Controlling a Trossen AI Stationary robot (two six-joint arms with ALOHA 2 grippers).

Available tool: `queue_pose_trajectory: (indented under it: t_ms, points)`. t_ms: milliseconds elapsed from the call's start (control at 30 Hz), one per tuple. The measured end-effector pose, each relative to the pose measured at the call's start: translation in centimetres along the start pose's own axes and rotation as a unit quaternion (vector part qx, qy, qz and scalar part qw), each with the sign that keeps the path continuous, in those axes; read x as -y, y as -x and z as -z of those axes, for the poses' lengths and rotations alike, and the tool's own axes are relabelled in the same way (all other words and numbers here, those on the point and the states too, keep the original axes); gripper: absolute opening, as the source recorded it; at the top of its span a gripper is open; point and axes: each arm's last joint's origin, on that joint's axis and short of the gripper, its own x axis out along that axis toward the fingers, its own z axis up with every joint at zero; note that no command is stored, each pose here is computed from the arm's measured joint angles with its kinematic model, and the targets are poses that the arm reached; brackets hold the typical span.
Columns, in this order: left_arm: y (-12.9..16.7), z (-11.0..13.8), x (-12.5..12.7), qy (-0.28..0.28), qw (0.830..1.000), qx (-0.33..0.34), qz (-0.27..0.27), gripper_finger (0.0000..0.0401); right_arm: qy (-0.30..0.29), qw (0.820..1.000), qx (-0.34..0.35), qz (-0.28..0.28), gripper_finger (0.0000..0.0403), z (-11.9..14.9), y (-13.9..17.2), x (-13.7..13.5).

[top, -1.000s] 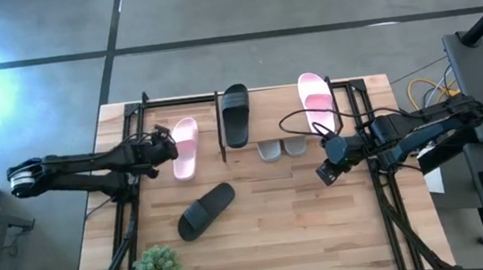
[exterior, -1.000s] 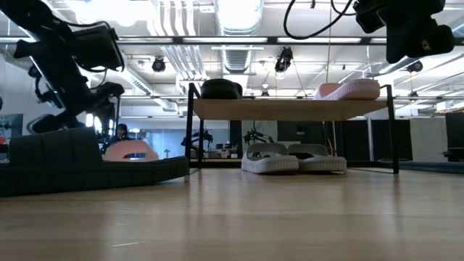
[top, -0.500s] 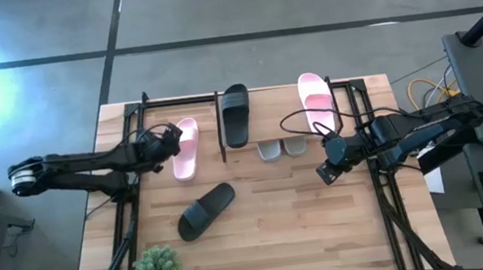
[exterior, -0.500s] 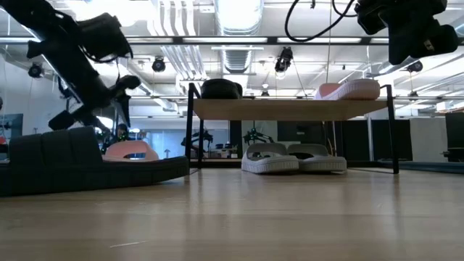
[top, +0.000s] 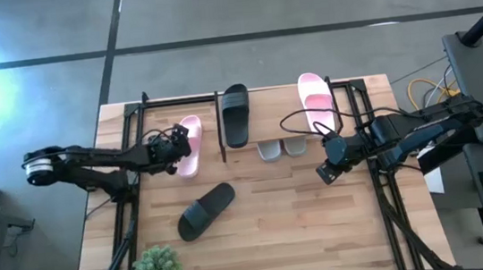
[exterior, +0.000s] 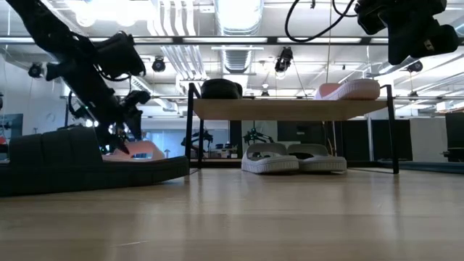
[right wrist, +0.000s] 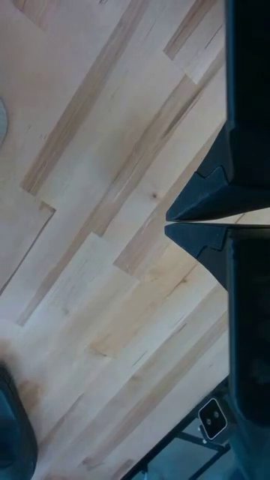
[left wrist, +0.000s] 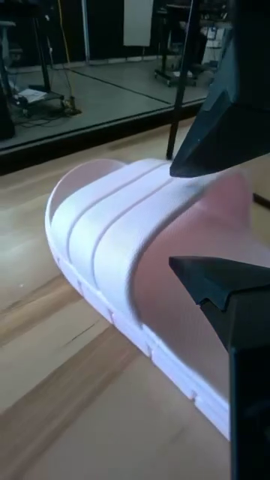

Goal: Pick and place slides into the shelf
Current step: Put the pink slide on the shelf

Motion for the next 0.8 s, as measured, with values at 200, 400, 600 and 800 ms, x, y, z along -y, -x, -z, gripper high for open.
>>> queue_pose_trajectory:
  t_ms: [200,400,600,800]
  points:
    - [-0.9,0.8,0.2,0.015,1.000,-0.001,0.022,0.0168,0.000,1.000,0.000,0.000,0.0009,0.0,0.0,0.0]
    - [-1.7,1.2,0.3,-0.005,0.999,0.025,0.047,0.0168,0.000,1.000,0.000,0.000,0.0009,0.0,0.0,0.0]
    - [-2.6,1.0,0.0,-0.013,0.998,0.046,0.033,0.0168,0.000,1.000,-0.001,0.002,0.0009,0.0,0.0,0.0]
    - [-3.1,1.0,0.3,-0.054,0.996,0.052,0.043,0.0138,0.000,1.000,-0.001,0.002,0.0009,0.0,0.0,0.0]
